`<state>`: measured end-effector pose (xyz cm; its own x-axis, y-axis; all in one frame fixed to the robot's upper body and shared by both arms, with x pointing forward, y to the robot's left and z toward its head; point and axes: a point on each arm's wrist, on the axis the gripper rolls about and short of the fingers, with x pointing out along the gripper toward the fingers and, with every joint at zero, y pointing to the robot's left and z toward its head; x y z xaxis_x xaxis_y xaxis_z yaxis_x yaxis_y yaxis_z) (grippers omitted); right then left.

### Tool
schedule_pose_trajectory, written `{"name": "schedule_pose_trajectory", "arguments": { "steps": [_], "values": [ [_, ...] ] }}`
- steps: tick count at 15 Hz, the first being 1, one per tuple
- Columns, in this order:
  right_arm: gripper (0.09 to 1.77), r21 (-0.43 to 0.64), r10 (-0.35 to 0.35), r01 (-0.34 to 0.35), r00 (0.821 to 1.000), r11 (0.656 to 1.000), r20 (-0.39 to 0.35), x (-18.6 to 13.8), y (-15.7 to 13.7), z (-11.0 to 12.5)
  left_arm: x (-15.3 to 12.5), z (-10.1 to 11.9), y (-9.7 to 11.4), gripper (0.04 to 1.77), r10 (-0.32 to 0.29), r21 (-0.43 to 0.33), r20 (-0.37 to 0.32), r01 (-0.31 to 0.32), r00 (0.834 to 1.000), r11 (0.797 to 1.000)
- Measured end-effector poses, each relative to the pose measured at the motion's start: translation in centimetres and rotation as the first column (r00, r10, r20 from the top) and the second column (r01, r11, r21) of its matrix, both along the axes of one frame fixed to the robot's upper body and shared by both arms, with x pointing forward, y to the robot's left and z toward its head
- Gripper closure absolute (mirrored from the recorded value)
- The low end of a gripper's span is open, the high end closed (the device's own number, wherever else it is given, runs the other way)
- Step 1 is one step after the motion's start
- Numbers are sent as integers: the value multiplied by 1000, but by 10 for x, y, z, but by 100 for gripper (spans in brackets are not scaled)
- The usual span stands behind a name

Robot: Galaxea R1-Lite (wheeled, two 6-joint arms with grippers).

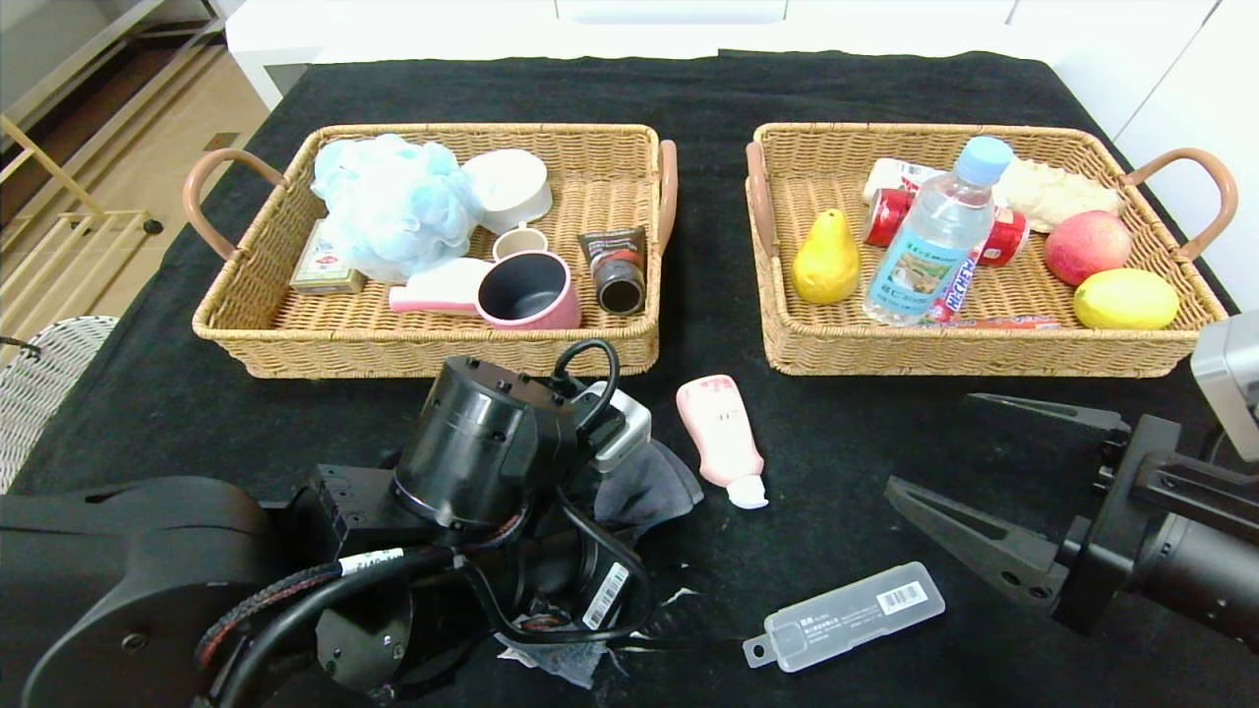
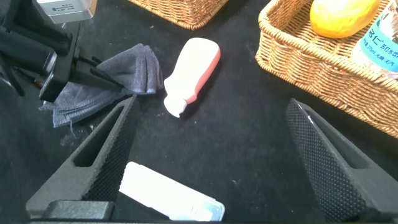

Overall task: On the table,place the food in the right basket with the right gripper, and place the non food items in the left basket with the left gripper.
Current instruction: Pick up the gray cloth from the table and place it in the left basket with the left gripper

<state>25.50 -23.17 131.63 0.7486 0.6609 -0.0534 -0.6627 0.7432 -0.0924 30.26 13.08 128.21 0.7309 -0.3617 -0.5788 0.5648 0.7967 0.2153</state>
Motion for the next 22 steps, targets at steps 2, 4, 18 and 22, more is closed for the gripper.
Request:
{"name": "schedule_pose_trajectory", "arguments": {
  "steps": [2,4,18,22],
  "values": [
    [15,0,0,0,1000,1000,0,0,0,0,0,0,0,161,0,0,-1,0,1000,1000],
    [15,-3,5,-5,1000,1000,-1,-1,1,-1,1,-2,-1,161,1,3,-4,-1,1000,1000],
    [15,-8,22,-22,1000,1000,-1,-3,3,-2,5,39,23,161,144,-201,112,-120,983,972],
    [15,-11,27,-27,1000,1000,-3,-3,4,-3,4,60,41,161,208,-289,145,-160,967,944]
  ]
}}
